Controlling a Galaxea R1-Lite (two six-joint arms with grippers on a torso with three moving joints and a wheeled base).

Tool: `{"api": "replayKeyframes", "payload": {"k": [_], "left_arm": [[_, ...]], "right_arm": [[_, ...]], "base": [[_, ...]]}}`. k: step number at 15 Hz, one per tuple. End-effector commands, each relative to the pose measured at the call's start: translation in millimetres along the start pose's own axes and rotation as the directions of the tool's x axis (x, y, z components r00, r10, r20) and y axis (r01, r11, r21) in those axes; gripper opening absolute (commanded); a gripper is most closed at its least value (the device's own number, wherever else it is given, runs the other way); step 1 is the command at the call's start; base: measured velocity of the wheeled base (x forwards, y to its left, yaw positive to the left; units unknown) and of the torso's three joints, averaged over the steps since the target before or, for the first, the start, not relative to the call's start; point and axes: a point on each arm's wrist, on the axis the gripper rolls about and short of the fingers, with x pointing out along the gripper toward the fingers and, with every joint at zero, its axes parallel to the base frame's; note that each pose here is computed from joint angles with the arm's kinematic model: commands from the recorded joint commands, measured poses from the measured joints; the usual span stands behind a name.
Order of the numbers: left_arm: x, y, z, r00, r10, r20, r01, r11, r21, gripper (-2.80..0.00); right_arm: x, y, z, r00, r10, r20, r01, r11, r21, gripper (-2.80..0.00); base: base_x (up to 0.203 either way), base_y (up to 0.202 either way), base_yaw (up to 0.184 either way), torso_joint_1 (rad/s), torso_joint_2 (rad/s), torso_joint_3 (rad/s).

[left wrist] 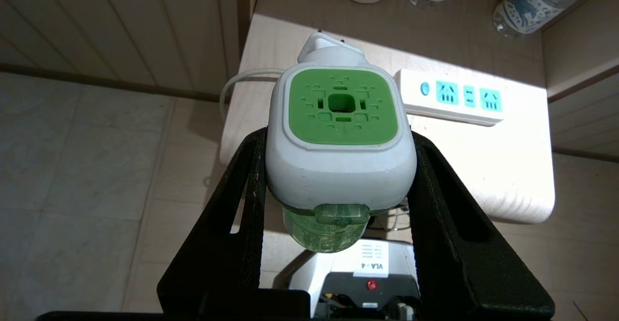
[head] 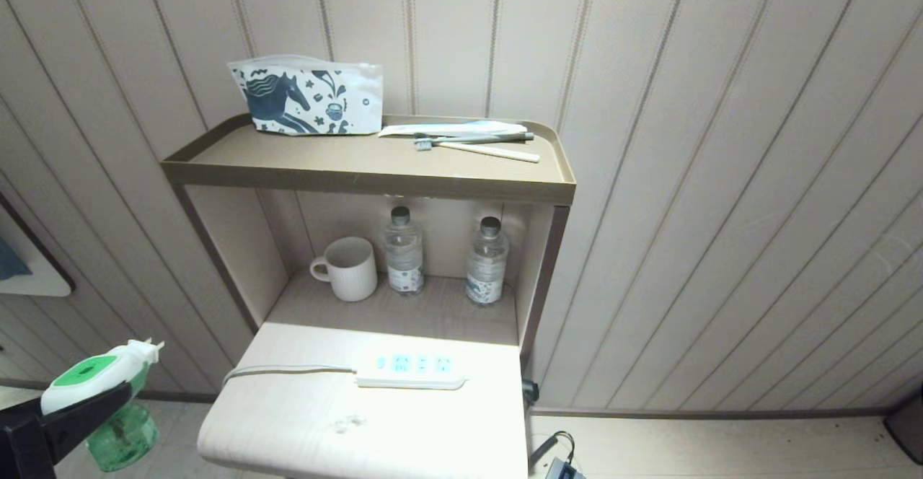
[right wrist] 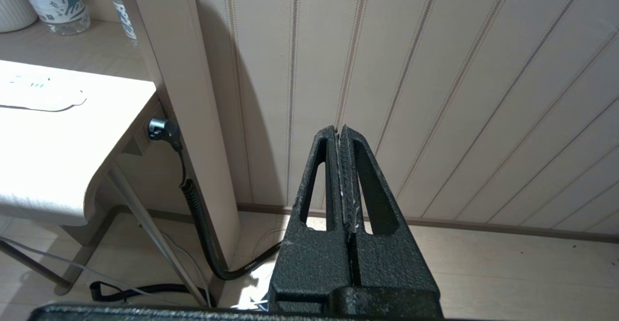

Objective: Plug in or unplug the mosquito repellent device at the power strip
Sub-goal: Place the mosquito repellent liquid on the table

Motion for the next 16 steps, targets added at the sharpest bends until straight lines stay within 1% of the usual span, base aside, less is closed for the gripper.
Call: {"api": "replayKeyframes", "payload": {"k": [1,3,7,10,12,14,15,16], "left_arm": [[0.7,-0.9,2.4,1.0,0.001,0.005,-0.001,1.0,-0.003,-2.8],[-3.2,-1.8,9.0,0.999,-0.004,0.05,0.005,1.0,-0.012,-2.8],[-9.1,-2.7,16.2,0.995,-0.014,0.095,0.016,1.0,-0.021,-2.8],[-11.5,-1.1,16.0,0.99,0.013,0.142,-0.013,1.0,0.005,-2.8],[-3.3,-0.5,11.8,0.975,0.044,0.216,-0.052,0.998,0.032,-2.8],[6.2,-1.9,11.8,0.941,0.054,0.334,-0.082,0.994,0.071,-2.8],[11.9,-3.1,12.0,0.932,0.06,0.358,-0.096,0.992,0.084,-2.8],[17.7,-4.2,11.8,0.934,0.069,0.351,-0.107,0.99,0.09,-2.8]], "right_arm": [[0.1,0.0,-0.2,1.0,0.001,-0.004,-0.001,1.0,0.0,-2.8],[0.1,0.0,-0.2,1.0,0.001,-0.004,-0.001,1.0,0.0,-2.8],[0.1,0.0,-0.2,1.0,0.001,-0.004,-0.001,1.0,0.0,-2.8],[0.1,0.0,-0.2,1.0,0.001,-0.004,-0.001,1.0,0.001,-2.8],[0.1,0.0,-0.2,1.0,0.001,-0.004,-0.001,1.0,0.001,-2.8],[0.1,0.0,-0.2,1.0,0.001,-0.004,-0.001,1.0,0.001,-2.8],[0.1,0.0,-0.2,1.0,0.001,-0.004,-0.001,1.0,0.003,-2.8],[0.1,0.0,-0.2,1.0,0.001,-0.004,-0.001,1.0,0.003,-2.8]], "base": [[0.0,0.0,0.0,-0.106,0.27,0.133],[0.0,0.0,0.0,-0.153,0.37,0.191],[0.0,0.0,0.0,-0.218,0.48,0.26],[0.0,0.0,0.0,-0.245,0.55,0.297],[0.0,0.0,0.0,-0.243,0.54,0.298],[0.0,0.0,0.0,-0.228,0.52,0.293],[0.0,0.0,0.0,-0.222,0.52,0.29],[0.0,0.0,0.0,-0.225,0.51,0.293]]}}
